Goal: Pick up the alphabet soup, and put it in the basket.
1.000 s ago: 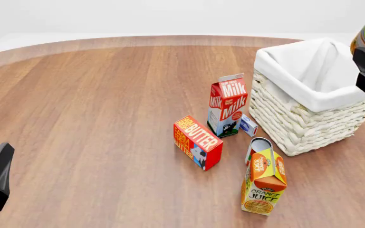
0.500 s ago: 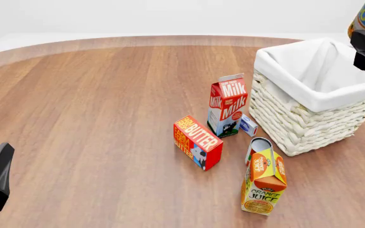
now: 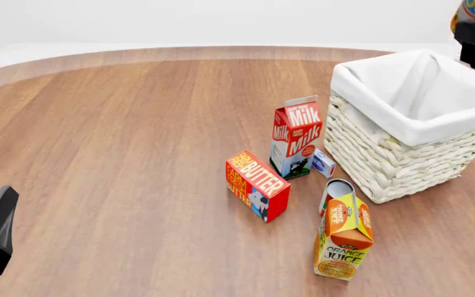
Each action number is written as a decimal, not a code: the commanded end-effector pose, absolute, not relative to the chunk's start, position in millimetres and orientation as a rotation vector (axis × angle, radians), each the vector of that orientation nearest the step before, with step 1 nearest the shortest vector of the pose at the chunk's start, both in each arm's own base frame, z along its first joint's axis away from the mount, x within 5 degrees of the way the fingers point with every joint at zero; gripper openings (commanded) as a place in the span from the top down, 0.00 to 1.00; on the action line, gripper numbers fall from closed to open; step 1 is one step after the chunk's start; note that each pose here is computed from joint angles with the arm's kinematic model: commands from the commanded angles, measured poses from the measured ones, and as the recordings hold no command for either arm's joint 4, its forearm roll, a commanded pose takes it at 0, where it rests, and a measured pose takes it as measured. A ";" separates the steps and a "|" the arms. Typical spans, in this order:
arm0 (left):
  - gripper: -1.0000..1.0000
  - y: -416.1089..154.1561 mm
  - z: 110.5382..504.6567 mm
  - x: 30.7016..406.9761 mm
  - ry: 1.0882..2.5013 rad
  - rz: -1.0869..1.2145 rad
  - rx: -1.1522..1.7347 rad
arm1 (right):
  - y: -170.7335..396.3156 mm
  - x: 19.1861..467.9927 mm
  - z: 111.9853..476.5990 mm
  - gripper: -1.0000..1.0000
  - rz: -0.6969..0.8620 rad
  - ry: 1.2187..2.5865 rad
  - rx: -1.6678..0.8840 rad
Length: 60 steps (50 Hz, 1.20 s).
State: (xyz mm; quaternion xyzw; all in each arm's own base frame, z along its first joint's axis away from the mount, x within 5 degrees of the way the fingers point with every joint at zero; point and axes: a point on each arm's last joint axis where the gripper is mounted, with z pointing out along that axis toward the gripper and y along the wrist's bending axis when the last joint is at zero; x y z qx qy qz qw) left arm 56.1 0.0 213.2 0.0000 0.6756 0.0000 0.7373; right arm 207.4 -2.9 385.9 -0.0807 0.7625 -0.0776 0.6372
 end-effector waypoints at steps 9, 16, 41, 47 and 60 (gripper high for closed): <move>0.00 0.0 213.2 56.1 1.484 0.000 0.000 | -0.3 216.7 402.7 1.00 -0.132 1.784 -0.162; 0.00 0.0 213.2 56.1 1.484 0.000 0.000 | -0.3 216.7 402.8 1.00 -0.132 1.784 -0.162; 0.00 0.0 213.2 56.1 1.484 0.000 0.000 | -7.2 253.5 404.5 1.00 -0.172 1.946 -0.200; 0.00 0.0 213.2 56.1 1.484 0.000 0.000 | -8.7 258.9 400.5 1.00 -0.173 1.971 -0.197; 0.00 0.0 213.2 56.1 1.484 0.000 0.000 | -15.7 266.7 396.0 1.00 -0.186 2.007 -0.175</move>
